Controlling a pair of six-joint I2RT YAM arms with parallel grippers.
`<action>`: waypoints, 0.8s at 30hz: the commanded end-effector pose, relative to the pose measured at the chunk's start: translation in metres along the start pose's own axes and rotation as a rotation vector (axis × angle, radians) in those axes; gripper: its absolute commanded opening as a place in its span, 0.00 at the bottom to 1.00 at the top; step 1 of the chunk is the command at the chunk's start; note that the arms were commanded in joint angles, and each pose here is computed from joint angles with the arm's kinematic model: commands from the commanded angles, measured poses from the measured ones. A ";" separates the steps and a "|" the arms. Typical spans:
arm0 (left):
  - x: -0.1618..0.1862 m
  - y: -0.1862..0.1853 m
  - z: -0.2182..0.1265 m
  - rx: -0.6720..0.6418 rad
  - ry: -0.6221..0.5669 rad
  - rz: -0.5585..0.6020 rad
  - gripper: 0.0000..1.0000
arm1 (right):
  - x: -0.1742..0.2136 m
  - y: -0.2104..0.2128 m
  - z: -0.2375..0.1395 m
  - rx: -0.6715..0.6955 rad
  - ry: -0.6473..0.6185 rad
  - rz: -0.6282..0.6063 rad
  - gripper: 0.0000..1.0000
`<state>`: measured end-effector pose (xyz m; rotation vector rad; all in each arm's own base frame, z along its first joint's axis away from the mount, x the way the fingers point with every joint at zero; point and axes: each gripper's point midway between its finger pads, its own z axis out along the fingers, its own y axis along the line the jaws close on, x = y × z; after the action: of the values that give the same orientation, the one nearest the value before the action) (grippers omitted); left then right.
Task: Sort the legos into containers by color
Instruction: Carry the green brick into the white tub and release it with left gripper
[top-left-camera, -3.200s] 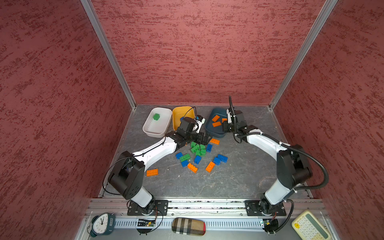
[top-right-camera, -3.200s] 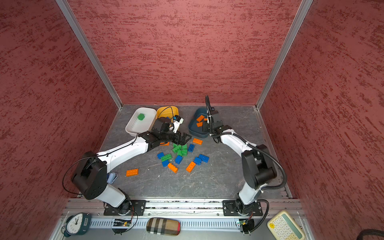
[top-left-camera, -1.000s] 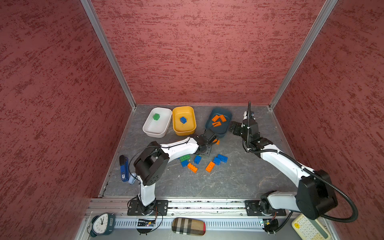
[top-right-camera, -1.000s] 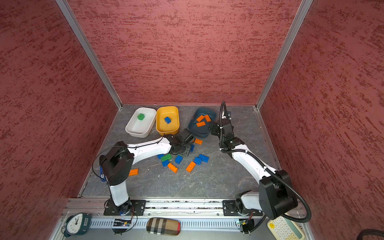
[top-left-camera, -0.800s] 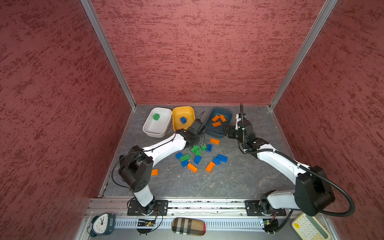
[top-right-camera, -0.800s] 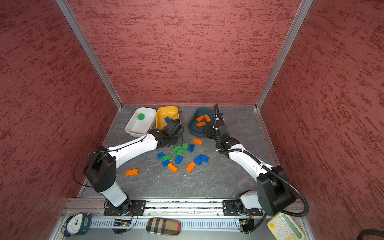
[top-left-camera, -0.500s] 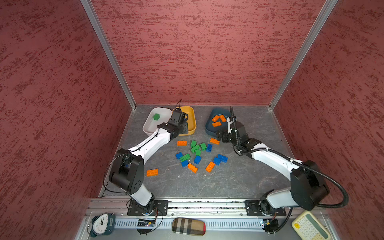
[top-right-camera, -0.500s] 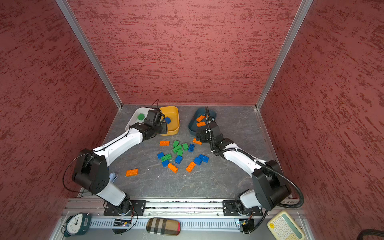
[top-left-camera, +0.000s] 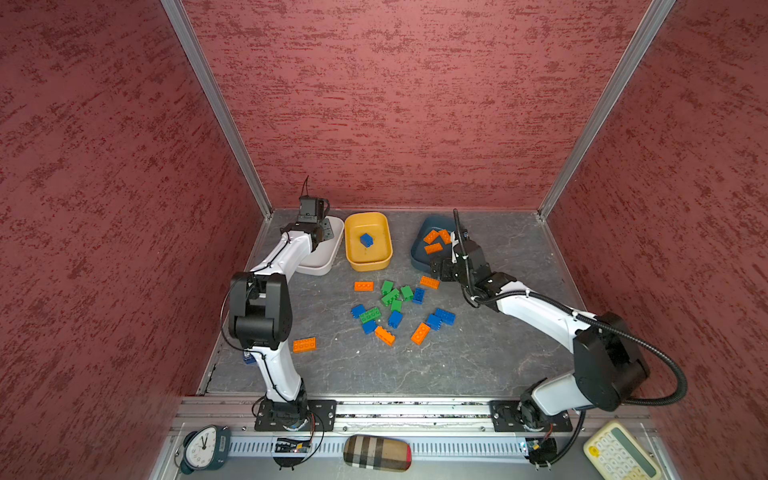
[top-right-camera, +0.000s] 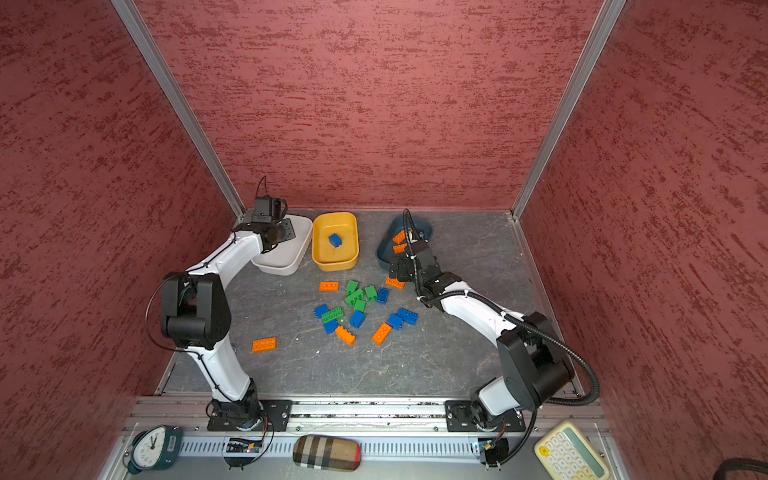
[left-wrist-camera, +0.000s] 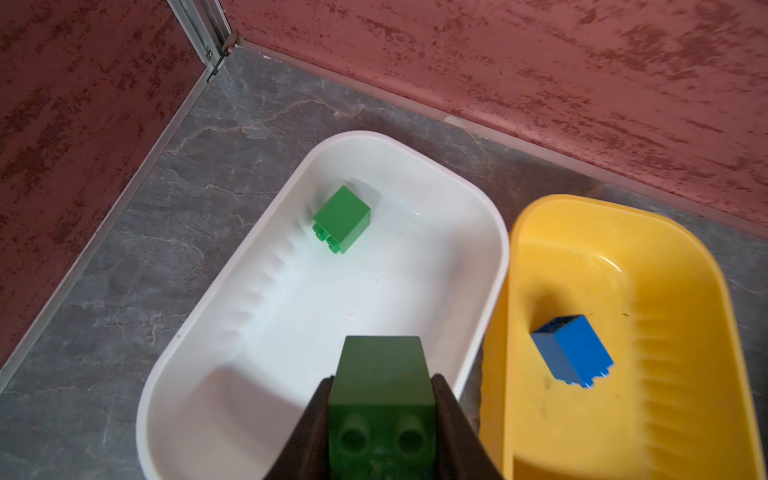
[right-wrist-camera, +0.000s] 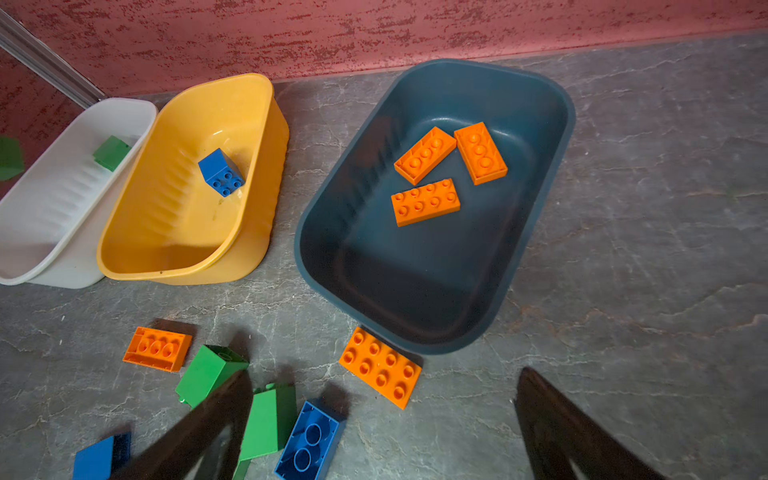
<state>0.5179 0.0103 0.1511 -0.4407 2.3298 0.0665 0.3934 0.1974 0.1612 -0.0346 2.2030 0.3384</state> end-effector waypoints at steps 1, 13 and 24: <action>0.008 0.008 0.022 0.011 0.087 -0.031 0.08 | -0.003 0.003 0.000 0.007 -0.013 -0.025 0.99; -0.009 -0.023 0.016 0.184 0.096 -0.014 0.86 | 0.066 0.063 -0.005 -0.399 0.195 -0.276 0.99; 0.001 -0.046 -0.043 0.259 0.041 -0.010 0.99 | 0.090 0.069 0.012 -0.301 0.275 -0.193 0.98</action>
<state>0.5089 -0.0296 0.1646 -0.3422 2.3917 -0.2099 0.3405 0.2585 0.0905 -0.4725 2.3830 0.5479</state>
